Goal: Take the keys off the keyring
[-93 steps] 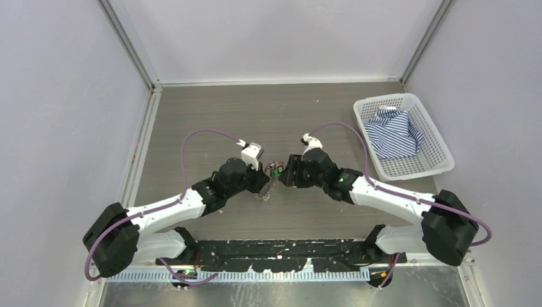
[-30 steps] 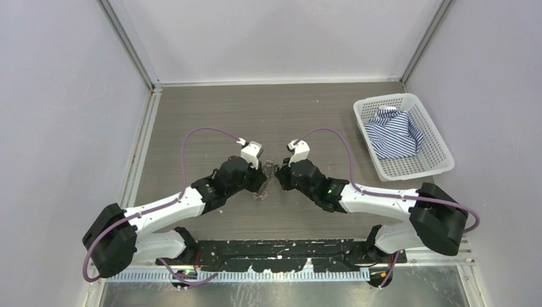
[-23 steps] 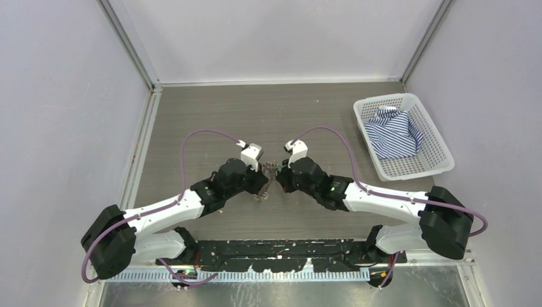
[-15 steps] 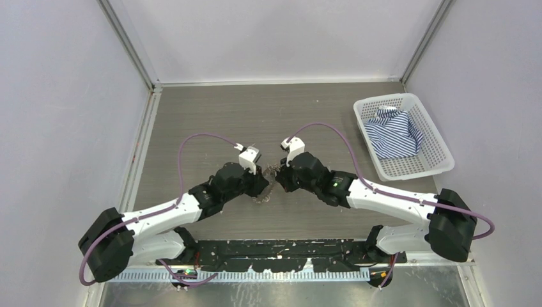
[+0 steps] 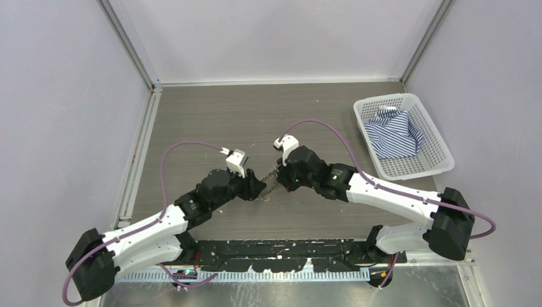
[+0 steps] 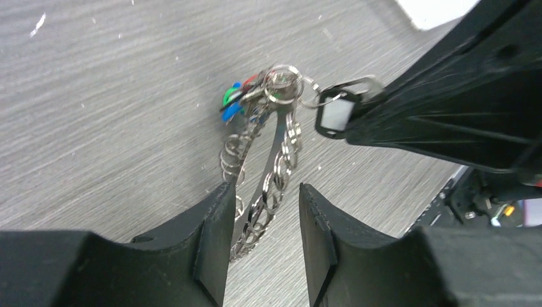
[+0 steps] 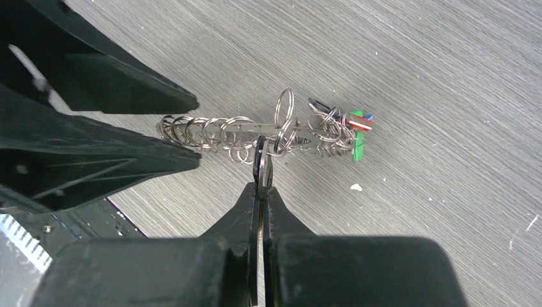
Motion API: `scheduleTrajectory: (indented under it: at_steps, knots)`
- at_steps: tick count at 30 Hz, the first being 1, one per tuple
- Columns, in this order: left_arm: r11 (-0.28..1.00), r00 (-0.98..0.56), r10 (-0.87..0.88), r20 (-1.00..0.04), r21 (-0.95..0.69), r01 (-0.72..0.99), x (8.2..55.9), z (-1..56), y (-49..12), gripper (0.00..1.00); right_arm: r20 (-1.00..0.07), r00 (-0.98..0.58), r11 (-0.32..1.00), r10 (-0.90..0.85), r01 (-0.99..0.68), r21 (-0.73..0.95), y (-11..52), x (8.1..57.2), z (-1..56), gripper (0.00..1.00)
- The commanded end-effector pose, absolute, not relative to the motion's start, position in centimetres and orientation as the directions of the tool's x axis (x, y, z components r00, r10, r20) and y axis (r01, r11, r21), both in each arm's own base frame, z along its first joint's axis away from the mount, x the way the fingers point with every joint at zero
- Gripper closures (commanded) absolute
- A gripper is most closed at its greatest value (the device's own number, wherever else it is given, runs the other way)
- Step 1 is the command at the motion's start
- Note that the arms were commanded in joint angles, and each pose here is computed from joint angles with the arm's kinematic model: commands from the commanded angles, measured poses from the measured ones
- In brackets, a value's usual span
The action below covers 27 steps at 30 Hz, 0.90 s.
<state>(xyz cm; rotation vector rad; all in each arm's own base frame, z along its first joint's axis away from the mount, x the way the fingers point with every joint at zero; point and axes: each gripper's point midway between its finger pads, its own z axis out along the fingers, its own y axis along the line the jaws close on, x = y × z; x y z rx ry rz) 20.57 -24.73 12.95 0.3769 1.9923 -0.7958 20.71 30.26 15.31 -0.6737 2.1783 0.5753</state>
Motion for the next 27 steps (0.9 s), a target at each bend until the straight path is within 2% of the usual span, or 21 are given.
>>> scheduleTrajectory:
  at_steps: [1,9,15,19,21,27]
  knots:
    - [0.709,-0.470,-0.148,-0.870,-0.424,0.563,20.5,17.2,-24.6,0.57,-0.791,-0.513,0.732,-0.333,-0.670,0.127,30.5,21.2,17.5,0.99]
    - [0.796,-0.416,-0.289,-0.862,-0.458,0.396,23.0,19.2,-21.9,0.61,-0.840,-0.441,0.783,-0.317,-0.621,0.031,30.8,24.3,21.4,0.99]
    - [0.748,-0.450,-0.314,-0.836,-0.510,0.426,22.8,20.6,-23.1,0.63,-0.846,-0.410,0.871,-0.343,-0.477,-0.122,30.7,29.3,23.7,0.99]
    - [0.755,-0.452,-0.326,-0.830,-0.516,0.405,22.6,21.1,-22.2,0.65,-0.838,-0.436,0.902,-0.329,-0.408,-0.142,30.7,31.5,23.7,0.99]
    - [0.758,-0.465,-0.328,-0.822,-0.523,0.390,22.1,20.8,-21.7,0.65,-0.807,-0.474,0.891,-0.353,-0.433,-0.135,31.2,31.0,22.4,0.99]
    - [0.723,-0.580,-0.397,-0.712,-0.631,0.280,21.1,16.1,-21.9,0.72,-0.672,-0.627,0.812,-0.394,-0.580,0.065,33.2,24.7,15.1,0.99]
